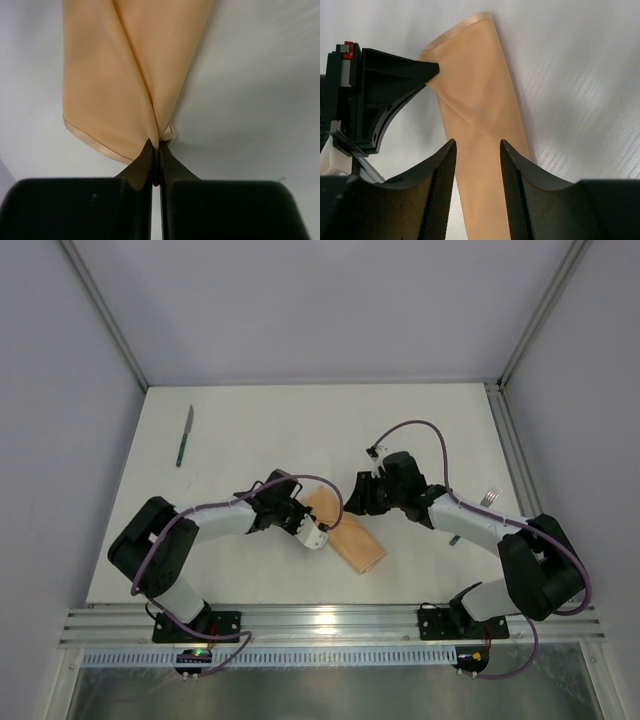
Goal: Fold the napkin into a case and place the utensils inside
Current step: Turn over the smaller rectangle-folded napkin at the center of the board, then pick up the knife from the corner of the board.
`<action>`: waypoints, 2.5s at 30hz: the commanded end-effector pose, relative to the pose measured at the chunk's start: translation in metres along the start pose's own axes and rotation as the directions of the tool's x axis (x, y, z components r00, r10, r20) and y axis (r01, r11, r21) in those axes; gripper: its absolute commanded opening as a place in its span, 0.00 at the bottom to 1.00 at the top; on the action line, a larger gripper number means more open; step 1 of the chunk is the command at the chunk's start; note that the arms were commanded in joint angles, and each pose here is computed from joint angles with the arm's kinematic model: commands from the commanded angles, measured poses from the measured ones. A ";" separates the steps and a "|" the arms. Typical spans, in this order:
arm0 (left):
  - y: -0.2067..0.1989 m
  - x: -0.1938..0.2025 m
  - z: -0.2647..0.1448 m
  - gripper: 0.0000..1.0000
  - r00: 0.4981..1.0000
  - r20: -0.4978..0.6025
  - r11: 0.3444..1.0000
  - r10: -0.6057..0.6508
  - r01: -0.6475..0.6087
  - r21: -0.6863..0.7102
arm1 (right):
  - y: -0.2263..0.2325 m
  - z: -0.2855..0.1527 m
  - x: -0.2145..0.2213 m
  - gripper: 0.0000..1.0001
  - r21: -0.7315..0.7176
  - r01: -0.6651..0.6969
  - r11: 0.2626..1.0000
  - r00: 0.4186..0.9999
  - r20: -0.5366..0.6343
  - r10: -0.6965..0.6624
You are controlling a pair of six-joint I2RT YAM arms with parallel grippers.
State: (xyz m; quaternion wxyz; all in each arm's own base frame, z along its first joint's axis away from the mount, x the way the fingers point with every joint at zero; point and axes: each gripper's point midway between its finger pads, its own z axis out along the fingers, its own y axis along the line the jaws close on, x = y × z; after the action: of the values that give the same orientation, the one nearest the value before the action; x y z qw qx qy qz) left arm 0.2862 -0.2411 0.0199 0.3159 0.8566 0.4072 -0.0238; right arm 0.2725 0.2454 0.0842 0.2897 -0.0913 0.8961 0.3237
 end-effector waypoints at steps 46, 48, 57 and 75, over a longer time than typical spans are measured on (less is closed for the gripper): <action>0.117 0.068 -0.206 0.68 0.278 0.305 0.163 -0.911 0.921 -0.353 | -0.036 -0.118 -0.106 0.63 0.458 -0.088 0.885 0.925 0.366 -0.097; 0.114 0.137 -0.237 0.78 0.167 0.362 -0.028 -0.917 0.878 -0.477 | -0.045 -0.147 -0.118 0.68 0.450 -0.159 0.879 0.869 0.487 -0.092; 0.032 0.309 -0.246 0.77 -0.264 0.257 -0.365 -0.930 0.761 -0.537 | -0.031 -0.203 -0.126 0.99 0.366 -0.142 0.920 0.704 0.690 -0.166; -0.020 0.384 -0.152 0.49 -0.486 0.004 -0.410 -0.874 0.733 -0.542 | -0.021 -0.158 -0.116 0.89 0.332 0.002 0.943 0.824 0.533 -0.190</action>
State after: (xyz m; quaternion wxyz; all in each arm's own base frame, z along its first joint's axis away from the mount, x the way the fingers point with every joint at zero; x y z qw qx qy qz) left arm 0.5080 0.1291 0.0223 0.1945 0.0323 0.9803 0.0137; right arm 0.2988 0.1190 0.2103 0.5377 0.0187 0.8303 0.1454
